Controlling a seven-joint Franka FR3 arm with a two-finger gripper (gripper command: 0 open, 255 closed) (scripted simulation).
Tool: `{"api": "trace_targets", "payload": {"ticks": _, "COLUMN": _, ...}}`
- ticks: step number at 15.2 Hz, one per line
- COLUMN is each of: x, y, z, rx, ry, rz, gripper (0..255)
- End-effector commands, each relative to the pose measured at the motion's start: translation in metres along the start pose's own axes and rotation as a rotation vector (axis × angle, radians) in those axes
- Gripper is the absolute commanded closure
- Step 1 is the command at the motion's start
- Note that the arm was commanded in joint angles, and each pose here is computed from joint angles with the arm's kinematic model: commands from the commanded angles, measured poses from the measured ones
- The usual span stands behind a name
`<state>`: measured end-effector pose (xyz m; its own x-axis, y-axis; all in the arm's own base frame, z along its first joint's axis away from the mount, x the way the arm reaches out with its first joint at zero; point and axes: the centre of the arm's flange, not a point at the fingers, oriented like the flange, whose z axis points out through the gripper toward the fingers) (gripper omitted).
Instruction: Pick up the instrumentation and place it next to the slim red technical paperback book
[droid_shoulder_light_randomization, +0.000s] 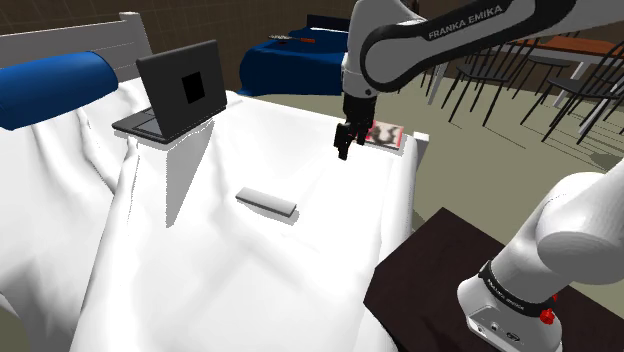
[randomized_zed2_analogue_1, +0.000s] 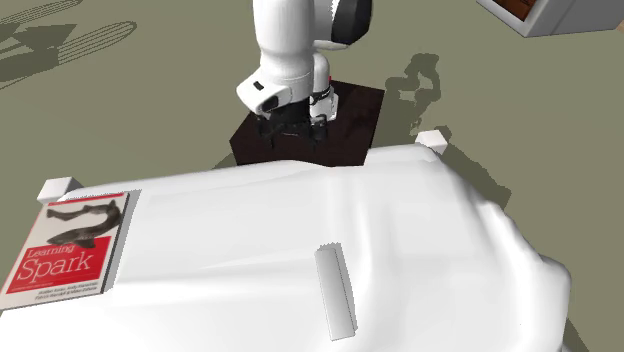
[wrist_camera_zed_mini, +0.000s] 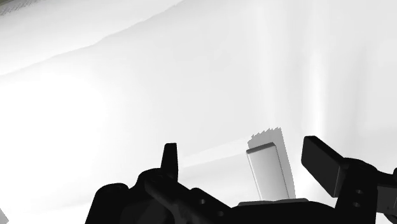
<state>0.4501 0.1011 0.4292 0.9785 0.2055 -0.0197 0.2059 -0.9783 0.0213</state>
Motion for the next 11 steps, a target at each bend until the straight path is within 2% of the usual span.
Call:
{"api": "trace_targets", "payload": {"ticks": 1, "x": 0.016, "y": -0.010, "z": 0.016, "rx": 0.000, "ry": 0.003, "rz": -0.009, "gripper": 0}}
{"api": "trace_targets", "payload": {"ticks": 11, "x": 0.106, "y": -0.058, "z": 0.099, "rx": 0.000, "ry": 0.012, "rz": -0.054, "gripper": 0}}
